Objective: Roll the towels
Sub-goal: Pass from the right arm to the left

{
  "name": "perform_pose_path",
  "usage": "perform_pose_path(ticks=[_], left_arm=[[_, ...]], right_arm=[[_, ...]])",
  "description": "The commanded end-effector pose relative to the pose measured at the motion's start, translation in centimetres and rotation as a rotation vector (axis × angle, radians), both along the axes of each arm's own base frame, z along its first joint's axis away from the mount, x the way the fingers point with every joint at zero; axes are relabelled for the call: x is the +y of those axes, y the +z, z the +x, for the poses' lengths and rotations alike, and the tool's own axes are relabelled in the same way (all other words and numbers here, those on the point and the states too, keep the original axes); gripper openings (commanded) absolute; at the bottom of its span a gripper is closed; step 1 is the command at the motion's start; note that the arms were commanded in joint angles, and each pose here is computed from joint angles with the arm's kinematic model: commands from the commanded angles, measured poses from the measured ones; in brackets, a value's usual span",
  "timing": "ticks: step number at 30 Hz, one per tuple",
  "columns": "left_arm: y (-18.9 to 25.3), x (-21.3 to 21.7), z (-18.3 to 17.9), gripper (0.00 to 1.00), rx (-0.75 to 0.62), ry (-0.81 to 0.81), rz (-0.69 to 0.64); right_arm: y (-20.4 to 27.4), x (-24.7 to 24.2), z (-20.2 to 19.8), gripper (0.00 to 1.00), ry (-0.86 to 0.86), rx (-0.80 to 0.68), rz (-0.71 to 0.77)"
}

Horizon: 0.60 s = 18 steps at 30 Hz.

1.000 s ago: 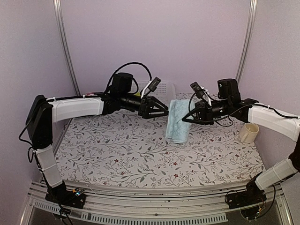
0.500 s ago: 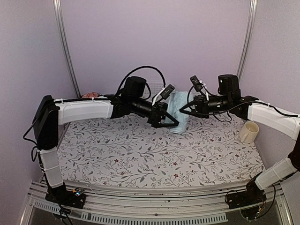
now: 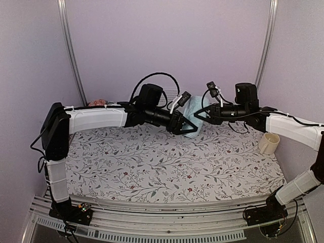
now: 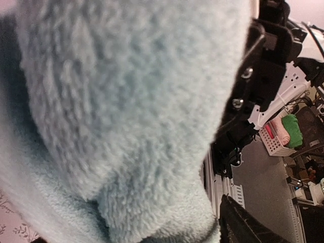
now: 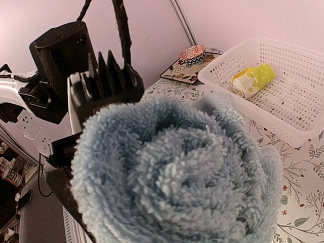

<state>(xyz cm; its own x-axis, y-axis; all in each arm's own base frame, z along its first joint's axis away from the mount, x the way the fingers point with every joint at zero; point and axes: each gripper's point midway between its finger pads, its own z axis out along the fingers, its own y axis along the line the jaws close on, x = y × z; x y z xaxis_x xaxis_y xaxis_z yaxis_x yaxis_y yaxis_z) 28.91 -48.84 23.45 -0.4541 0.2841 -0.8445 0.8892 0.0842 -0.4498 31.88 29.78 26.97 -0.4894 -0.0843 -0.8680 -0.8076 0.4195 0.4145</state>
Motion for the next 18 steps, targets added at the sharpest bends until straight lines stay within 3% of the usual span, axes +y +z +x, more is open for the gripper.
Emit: perform_pose_path(ticks=[1, 4, 6, 11, 14, 16, 18], left_arm=[[-1.4, -1.3, -0.1, 0.73, 0.008, 0.007, 0.032], [-1.6, -1.5, 0.0, 0.60, 0.013, 0.002, 0.041], [-1.6, -1.5, 0.1, 0.44, 0.015, 0.005, 0.046], [-1.6, -1.2, 0.6, 0.34, 0.011, 0.043, 0.057], [-1.7, -1.0, 0.9, 0.17, 0.022, 0.059, 0.063], [-1.7, -0.8, 1.2, 0.03, 0.040, 0.072, 0.063], [-1.5, -0.6, 1.7, 0.00, 0.068, 0.092, 0.062]], right_arm=[[0.3, 0.5, 0.7, 0.08, -0.033, 0.003, 0.028], [0.0, 0.3, 1.0, 0.09, -0.050, 0.008, 0.019], [-0.1, 0.2, 1.2, 0.09, -0.061, 0.006, 0.013], [-0.8, 0.0, 1.4, 0.10, -0.079, 0.013, -0.009], [-1.0, -0.1, 1.4, 0.15, -0.083, 0.013, -0.014], [-1.0, -0.1, 1.4, 0.28, -0.086, 0.014, -0.020], [-0.8, -0.3, 1.5, 0.45, -0.100, 0.009, -0.022]])
